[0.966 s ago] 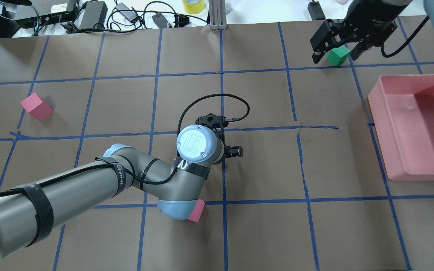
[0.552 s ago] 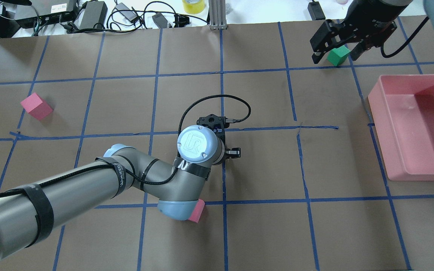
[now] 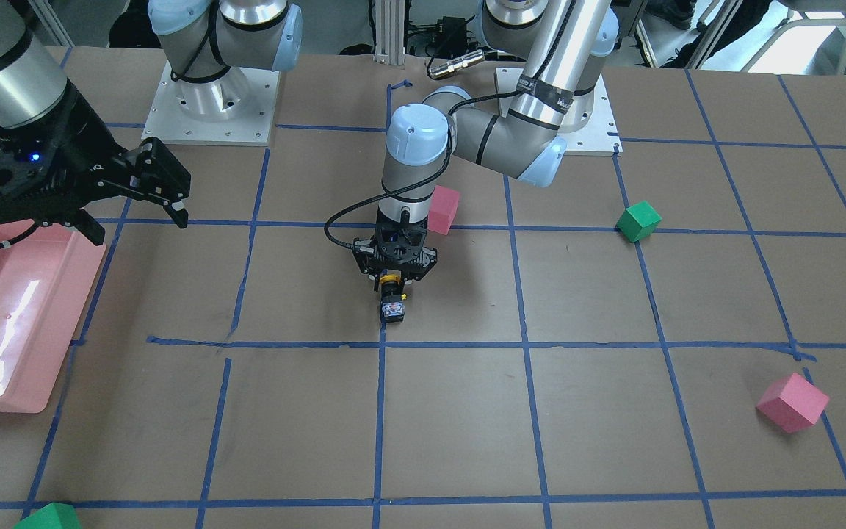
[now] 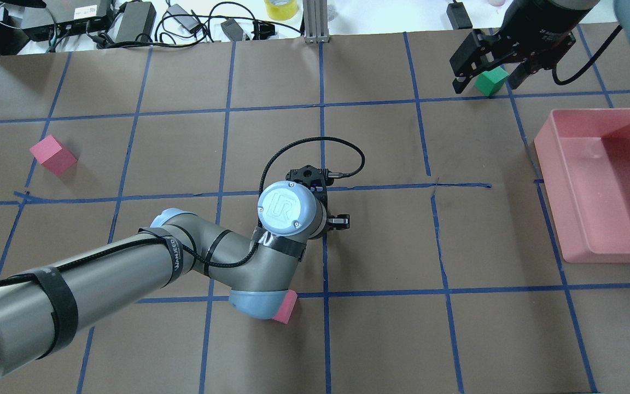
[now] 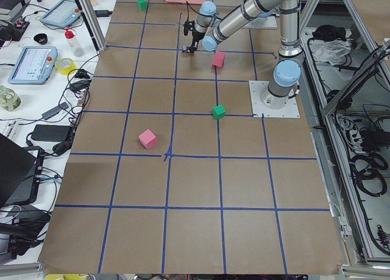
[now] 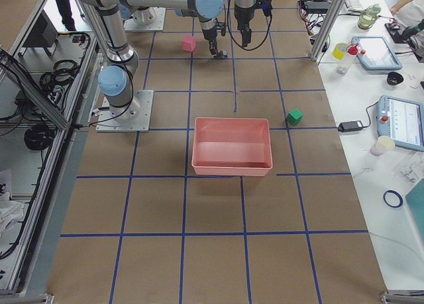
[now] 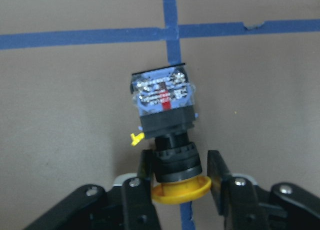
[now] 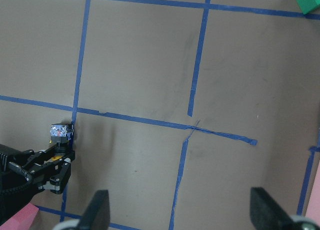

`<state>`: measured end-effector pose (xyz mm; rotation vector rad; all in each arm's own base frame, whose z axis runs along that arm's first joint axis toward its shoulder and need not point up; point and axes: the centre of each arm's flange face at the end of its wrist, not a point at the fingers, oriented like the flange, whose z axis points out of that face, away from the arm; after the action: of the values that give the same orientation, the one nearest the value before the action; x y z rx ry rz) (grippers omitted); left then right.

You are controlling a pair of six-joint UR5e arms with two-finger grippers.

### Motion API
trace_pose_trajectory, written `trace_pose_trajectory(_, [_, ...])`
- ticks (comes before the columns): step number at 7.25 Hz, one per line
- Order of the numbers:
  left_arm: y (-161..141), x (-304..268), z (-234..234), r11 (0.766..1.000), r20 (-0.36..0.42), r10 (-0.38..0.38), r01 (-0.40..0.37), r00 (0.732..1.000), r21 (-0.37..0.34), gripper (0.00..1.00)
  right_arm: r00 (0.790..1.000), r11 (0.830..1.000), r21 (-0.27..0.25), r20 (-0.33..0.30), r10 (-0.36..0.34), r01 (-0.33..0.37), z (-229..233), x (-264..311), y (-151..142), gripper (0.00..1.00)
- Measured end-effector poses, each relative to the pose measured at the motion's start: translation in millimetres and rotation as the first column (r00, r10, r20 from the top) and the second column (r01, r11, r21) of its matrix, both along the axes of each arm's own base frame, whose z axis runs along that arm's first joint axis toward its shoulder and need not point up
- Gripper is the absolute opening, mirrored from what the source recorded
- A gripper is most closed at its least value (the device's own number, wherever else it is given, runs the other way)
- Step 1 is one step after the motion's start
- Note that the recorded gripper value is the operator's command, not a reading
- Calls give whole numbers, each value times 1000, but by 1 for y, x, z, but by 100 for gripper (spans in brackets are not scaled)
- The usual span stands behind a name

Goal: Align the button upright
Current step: 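Lift the button with the left gripper and move it farther from the robot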

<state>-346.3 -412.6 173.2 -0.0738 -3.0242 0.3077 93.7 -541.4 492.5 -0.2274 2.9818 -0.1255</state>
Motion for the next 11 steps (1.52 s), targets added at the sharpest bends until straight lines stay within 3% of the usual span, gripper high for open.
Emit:
trace_pose_trajectory(2, [-4, -2, 2, 990, 48, 8, -15, 999, 141, 0, 1000, 1000, -4, -1, 0, 0, 0, 0, 0, 100])
trace_pose_trajectory(4, [-16, -13, 22, 966, 17, 30, -33, 999, 257, 0, 1000, 1000, -4, -1, 1, -1, 0, 0, 0, 100])
trace_pose_trajectory(5, [-22, -17, 33, 949, 1, 40, -38, 999, 314, 0, 1000, 1000, -4, -1, 0, 0, 0, 0, 0, 100])
trace_pose_trajectory(7, [-39, -8, 50, 892, -24, 78, -59, 997, 449, 0, 1000, 1000, -1, 0, 0, 0, 0, -1, 0, 100])
trace_pose_trajectory(9, [-53, 12, 56, 859, -68, 77, -31, 995, 511, 0, 1000, 1000, -2, 0, 0, 0, 0, -1, 0, 100])
trace_pose_trajectory(11, [-66, 35, 57, 828, -106, 9, 52, 994, 558, 1, 1000, 1000, 0, 0, 1, -1, -1, 0, 1, 100])
